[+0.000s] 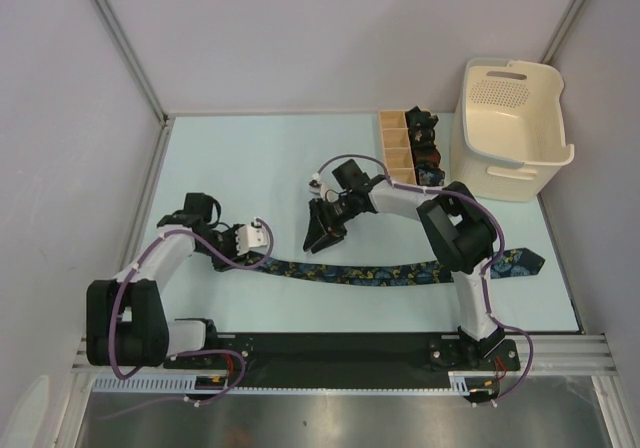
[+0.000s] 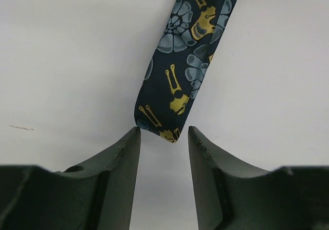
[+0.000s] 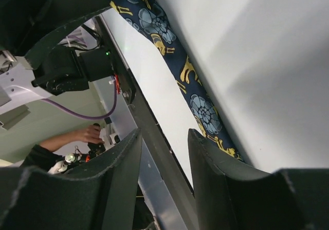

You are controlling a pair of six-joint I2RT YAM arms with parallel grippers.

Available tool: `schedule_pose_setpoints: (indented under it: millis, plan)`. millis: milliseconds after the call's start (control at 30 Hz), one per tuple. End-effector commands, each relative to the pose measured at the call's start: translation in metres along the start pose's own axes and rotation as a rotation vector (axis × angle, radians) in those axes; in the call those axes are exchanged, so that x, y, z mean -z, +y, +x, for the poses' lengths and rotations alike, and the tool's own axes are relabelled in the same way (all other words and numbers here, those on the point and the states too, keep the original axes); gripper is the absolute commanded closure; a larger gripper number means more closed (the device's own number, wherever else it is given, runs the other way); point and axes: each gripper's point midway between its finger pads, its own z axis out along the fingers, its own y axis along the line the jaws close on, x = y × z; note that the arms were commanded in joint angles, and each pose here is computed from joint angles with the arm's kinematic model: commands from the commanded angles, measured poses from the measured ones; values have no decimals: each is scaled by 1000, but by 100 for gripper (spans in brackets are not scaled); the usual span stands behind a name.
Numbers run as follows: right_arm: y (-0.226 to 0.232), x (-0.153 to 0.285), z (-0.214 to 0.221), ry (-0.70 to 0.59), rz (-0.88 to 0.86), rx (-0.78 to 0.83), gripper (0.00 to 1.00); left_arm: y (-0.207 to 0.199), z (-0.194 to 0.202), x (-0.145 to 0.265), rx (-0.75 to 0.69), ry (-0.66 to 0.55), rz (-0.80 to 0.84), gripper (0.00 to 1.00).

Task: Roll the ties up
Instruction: Roll the tie at the center of the board.

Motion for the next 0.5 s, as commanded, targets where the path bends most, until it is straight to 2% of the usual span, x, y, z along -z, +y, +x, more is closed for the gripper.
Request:
schedule_pose_setpoints:
  millis: [0,133,267,467]
  plan:
    - [18,-2,-7,-13,-53,19,53,5,6,-1,-17,2,-43,54]
    - [23,-7,-6,-8,-66,16,53,11,5,-4,-32,-8,-65,61]
    - [31,-13,-4,2,-82,5,54,13,0,-1,-27,-25,-76,74]
    - [39,-18,-2,16,-116,-23,53,4,-31,13,-93,-81,-93,81]
